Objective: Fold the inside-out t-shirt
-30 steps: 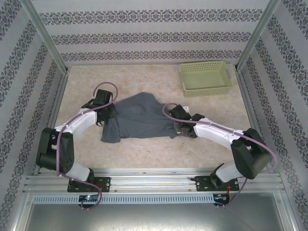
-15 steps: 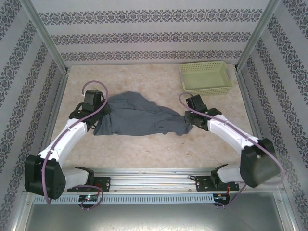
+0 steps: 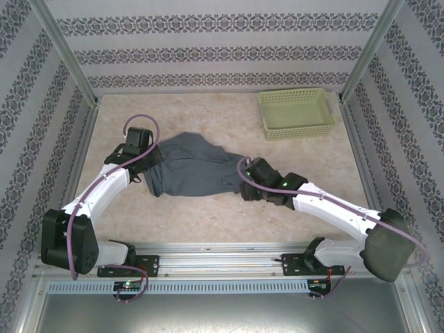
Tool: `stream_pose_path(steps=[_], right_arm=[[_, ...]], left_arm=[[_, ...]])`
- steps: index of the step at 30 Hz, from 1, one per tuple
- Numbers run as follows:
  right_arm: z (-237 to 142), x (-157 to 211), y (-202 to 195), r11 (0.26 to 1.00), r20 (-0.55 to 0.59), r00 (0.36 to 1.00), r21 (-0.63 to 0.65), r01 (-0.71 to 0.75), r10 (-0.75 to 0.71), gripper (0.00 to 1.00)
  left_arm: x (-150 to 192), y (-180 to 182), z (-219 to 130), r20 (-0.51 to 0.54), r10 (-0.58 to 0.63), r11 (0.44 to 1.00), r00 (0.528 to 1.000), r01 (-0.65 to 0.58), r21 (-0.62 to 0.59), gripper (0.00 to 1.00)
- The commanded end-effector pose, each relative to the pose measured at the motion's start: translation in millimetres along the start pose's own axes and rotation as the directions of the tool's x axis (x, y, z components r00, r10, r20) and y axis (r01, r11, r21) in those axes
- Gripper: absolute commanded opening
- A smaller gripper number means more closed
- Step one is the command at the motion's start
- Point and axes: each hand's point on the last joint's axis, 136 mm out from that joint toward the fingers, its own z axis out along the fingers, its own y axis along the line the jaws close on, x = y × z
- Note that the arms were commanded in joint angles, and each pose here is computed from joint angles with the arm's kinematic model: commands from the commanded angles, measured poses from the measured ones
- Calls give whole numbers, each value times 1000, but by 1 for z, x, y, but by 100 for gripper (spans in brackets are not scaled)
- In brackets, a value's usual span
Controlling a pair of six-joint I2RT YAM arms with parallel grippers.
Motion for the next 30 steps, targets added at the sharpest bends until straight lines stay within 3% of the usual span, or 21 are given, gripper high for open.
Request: stream_pose_path(steps=[1, 6, 14, 17, 19, 25, 30], right_arm=[[22, 43, -8, 991, -130, 983, 52, -126, 131, 59], [50, 30, -23, 979, -135, 977, 139, -147, 166, 63], [59, -74, -44, 972, 15, 986, 164, -168, 168, 25], [73, -96, -49, 975, -9, 986, 152, -162, 165, 18], [85, -102, -53, 976, -35, 986, 152, -157, 164, 18], [98, -123, -59, 981, -18, 989, 133, -143, 147, 30], [86, -130, -53, 988, 10, 992, 80, -130, 129, 35]], left_arm=[[-11, -1, -7, 22, -18, 1000, 1000, 18, 2, 0], [-10, 0, -9, 23, -19, 1000, 1000, 19, 4, 0], [-9, 1, -11, 27, -14, 1000, 1000, 14, 3, 0], [-8, 1, -11, 24, -11, 1000, 1000, 11, 3, 0], [-7, 2, -11, 22, -12, 1000, 1000, 12, 3, 0], [-5, 2, -9, 16, -7, 1000, 1000, 7, 1, 0], [-4, 1, -8, 7, -6, 1000, 1000, 6, 4, 0]])
